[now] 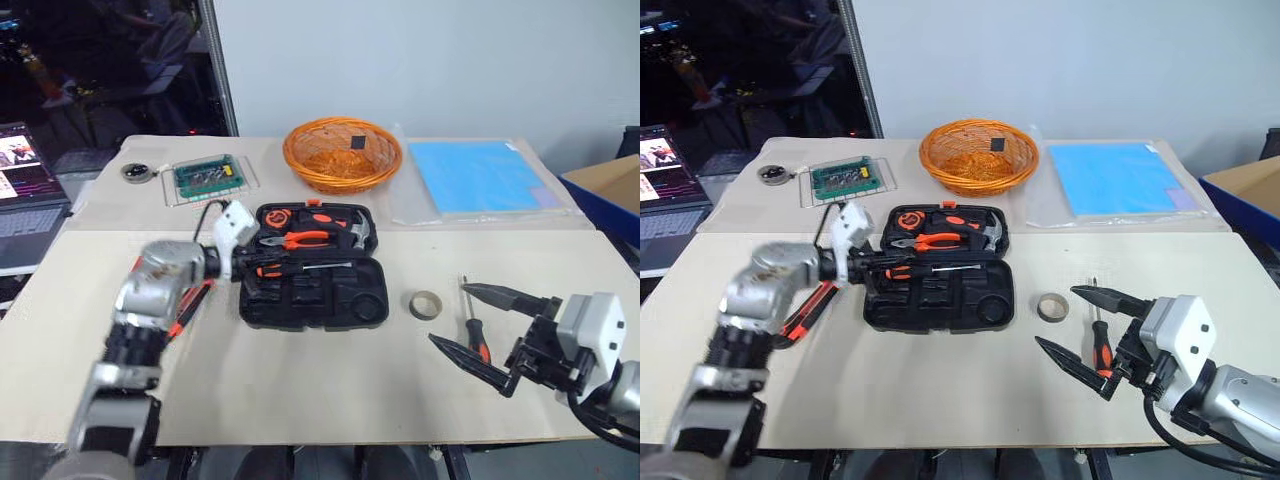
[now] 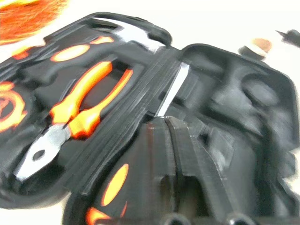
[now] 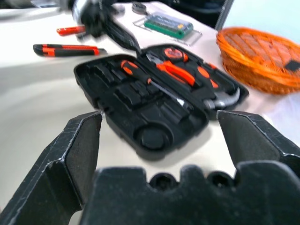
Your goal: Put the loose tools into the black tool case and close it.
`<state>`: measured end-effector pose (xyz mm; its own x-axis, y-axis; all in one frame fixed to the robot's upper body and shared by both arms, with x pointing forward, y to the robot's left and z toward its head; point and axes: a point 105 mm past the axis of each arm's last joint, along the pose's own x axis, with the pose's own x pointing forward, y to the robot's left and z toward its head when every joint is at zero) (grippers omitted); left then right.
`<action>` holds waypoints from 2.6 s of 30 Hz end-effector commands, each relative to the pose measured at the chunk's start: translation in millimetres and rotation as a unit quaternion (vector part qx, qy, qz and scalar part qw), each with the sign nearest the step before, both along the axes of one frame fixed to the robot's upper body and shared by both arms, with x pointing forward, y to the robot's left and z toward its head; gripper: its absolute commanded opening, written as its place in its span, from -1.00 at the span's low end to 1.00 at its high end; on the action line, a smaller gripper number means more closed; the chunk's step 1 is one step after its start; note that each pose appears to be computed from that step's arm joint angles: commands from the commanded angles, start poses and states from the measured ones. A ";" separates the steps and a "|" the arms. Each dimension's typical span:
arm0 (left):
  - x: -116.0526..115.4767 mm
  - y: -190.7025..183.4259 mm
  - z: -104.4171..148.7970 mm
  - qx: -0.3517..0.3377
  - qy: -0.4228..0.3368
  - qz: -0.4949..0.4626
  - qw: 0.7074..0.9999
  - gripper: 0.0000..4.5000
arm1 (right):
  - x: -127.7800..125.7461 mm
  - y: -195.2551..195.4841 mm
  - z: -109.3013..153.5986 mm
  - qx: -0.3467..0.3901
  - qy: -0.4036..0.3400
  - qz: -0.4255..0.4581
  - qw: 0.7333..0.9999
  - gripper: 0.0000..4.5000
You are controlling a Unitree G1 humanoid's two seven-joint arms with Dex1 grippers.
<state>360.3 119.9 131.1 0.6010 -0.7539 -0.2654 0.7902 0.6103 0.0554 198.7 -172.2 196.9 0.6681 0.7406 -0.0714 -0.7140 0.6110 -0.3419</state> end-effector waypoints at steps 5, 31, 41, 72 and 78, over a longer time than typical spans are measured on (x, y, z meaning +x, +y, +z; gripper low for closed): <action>11.9 0.2 -34.0 0.066 -0.008 0.085 0.994 -0.99 | -0.6 5.5 5.6 0.003 -0.023 0.001 1.000 1.00; -94.2 -40.3 63.4 -0.041 0.015 -0.271 0.962 -0.99 | 2.3 -46.8 -49.7 -0.039 0.174 -0.274 0.945 1.00; -115.9 -49.8 71.6 -0.025 0.005 -0.352 0.936 -0.99 | 17.4 -70.3 -81.4 -0.029 0.299 -0.363 0.882 1.00; -126.1 18.7 60.0 -0.076 -0.060 -0.144 0.985 0.58 | 82.4 -3.3 -6.7 -0.157 0.130 -0.083 0.976 -0.56; -148.3 61.9 46.8 -0.078 -0.043 -0.066 0.994 0.58 | 129.2 36.0 -41.2 -0.340 0.076 0.084 0.934 -0.56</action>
